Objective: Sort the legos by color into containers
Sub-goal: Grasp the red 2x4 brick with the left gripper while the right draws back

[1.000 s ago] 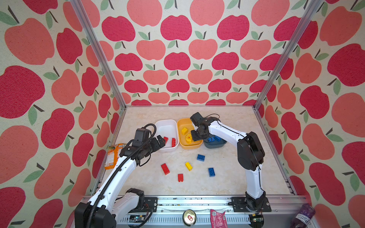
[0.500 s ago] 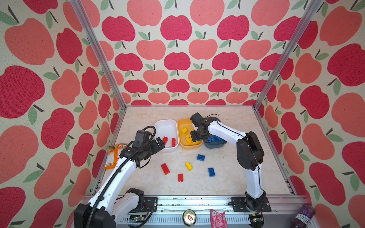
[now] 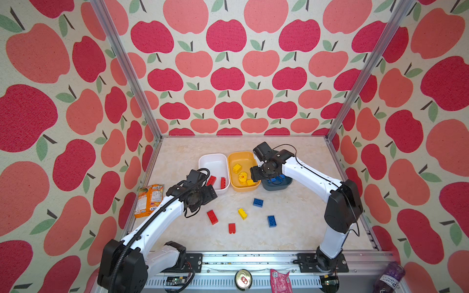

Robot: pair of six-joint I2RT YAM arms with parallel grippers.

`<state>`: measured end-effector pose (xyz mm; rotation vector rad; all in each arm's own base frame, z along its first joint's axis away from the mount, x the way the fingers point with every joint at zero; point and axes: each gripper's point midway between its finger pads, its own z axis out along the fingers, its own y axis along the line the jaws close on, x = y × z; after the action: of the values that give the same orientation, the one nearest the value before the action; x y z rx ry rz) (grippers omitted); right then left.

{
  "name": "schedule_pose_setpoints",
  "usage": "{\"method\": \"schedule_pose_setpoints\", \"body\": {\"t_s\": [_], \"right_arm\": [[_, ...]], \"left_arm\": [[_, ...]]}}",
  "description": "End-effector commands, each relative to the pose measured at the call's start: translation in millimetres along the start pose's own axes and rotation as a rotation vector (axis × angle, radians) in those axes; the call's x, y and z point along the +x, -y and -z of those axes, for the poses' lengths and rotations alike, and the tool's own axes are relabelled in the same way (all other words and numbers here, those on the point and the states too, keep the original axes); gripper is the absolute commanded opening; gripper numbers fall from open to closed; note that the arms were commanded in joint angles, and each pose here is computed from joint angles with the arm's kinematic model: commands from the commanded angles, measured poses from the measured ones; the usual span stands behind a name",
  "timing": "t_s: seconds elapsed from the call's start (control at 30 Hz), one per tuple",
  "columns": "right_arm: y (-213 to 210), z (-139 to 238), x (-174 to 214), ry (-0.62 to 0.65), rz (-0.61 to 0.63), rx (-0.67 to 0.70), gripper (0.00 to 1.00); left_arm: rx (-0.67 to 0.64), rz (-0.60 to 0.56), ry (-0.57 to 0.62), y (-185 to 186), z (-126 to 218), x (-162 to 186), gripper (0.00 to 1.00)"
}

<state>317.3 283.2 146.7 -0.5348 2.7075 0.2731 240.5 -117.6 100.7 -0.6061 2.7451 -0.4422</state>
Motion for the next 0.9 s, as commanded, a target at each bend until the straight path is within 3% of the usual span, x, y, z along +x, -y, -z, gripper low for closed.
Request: {"method": "schedule_pose_setpoints", "body": {"t_s": [0.0,0.4,0.87], "right_arm": [[12.6,11.7,21.6,-0.039,-0.036,0.012,0.75],[49.7,39.8,46.1,-0.023,-0.138,0.0,0.81],[60.5,36.0,62.9,-0.036,-0.19,-0.012,0.81]], "left_arm": [[-0.082,0.043,-0.053,-10.5,-9.3,15.2,0.88],[-0.169,0.064,-0.145,-11.9,-36.6,38.5,0.75],[-0.23,0.079,-0.21,-25.8,-55.1,55.2,0.65]]}}
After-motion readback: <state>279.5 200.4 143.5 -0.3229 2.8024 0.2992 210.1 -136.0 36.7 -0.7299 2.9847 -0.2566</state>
